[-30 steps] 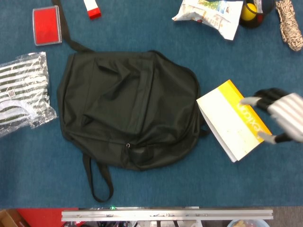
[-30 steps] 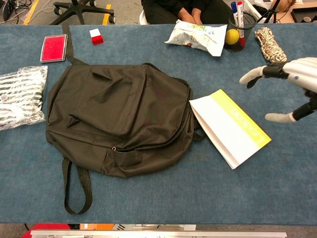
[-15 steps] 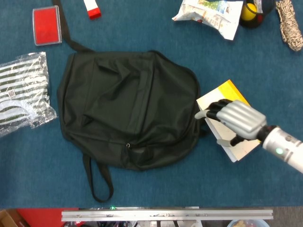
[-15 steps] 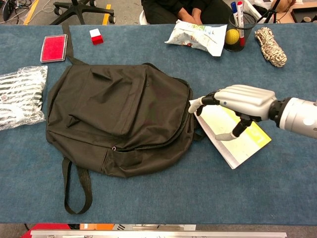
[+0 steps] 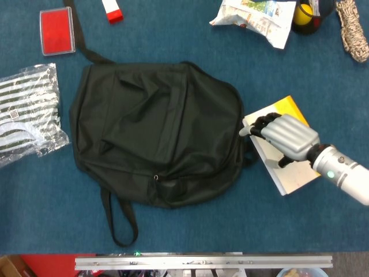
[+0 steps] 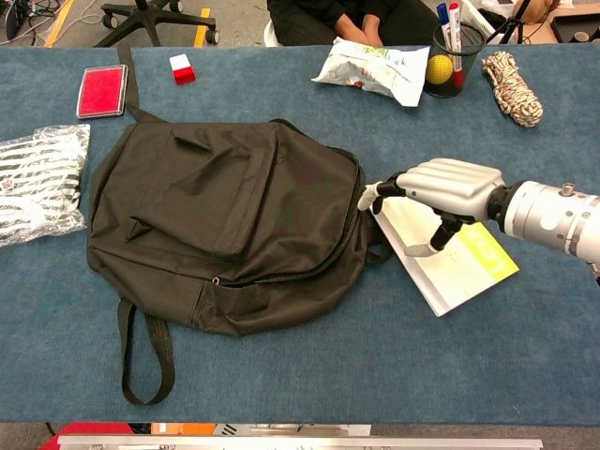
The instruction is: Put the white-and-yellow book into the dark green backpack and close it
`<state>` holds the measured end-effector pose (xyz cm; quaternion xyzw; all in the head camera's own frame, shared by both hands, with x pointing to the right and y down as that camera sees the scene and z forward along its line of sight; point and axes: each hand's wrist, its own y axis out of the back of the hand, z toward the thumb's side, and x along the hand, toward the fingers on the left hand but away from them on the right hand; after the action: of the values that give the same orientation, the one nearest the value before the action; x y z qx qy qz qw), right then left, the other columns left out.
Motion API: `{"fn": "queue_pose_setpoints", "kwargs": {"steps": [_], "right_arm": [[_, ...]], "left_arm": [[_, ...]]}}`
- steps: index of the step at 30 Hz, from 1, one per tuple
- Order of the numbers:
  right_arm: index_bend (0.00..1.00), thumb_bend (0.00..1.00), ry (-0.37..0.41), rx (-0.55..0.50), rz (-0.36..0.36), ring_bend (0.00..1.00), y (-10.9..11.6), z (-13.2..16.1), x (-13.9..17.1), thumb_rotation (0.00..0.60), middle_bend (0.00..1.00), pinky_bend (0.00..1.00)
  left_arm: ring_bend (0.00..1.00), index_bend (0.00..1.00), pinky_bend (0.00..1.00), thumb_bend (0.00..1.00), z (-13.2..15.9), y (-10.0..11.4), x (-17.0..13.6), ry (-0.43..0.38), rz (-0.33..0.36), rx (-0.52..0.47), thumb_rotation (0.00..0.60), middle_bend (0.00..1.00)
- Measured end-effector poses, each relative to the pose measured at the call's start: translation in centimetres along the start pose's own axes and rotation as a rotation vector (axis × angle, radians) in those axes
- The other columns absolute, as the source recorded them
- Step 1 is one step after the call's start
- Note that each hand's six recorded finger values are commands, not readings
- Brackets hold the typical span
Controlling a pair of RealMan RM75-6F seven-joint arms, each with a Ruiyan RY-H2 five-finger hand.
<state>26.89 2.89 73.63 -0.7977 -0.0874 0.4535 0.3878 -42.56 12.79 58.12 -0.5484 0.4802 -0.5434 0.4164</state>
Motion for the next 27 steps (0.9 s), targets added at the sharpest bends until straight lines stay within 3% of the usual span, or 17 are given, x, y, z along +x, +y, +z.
{"fn": "queue_pose_setpoints", "kwargs": {"steps": [11, 20, 23, 27], "right_arm": [[0.24, 0.19, -0.147, 0.021, -0.02, 0.22, 0.5, -4.4, 0.6, 0.6, 0.32, 0.22], [0.24, 0.2, -0.296, 0.016, -0.054, 0.22, 2.0, -9.0, 3.5, 0.6, 0.32, 0.22], [0.24, 0.21, -0.294, 0.026, -0.089, 0.23, 2.6, -9.1, 4.0, 0.6, 0.33, 0.22], [0.24, 0.21, -0.229, 0.06, -0.157, 0.21, 3.6, -8.1, 4.7, 0.6, 0.33, 0.24]], "left_arm": [[0.33, 0.35, 0.27, 0.21, 0.3, -0.4, 0.4, -0.021, -0.011, 0.005, 0.6, 0.35], [0.33, 0.35, 0.27, 0.21, 0.7, -0.5, 0.5, -0.034, -0.02, 0.01, 0.6, 0.35], [0.33, 0.35, 0.27, 0.21, 1.0, -0.5, 0.6, -0.039, -0.02, 0.011, 0.6, 0.35], [0.33, 0.35, 0.27, 0.21, 1.2, -0.6, 0.6, -0.043, -0.024, 0.017, 0.6, 0.35]]}}
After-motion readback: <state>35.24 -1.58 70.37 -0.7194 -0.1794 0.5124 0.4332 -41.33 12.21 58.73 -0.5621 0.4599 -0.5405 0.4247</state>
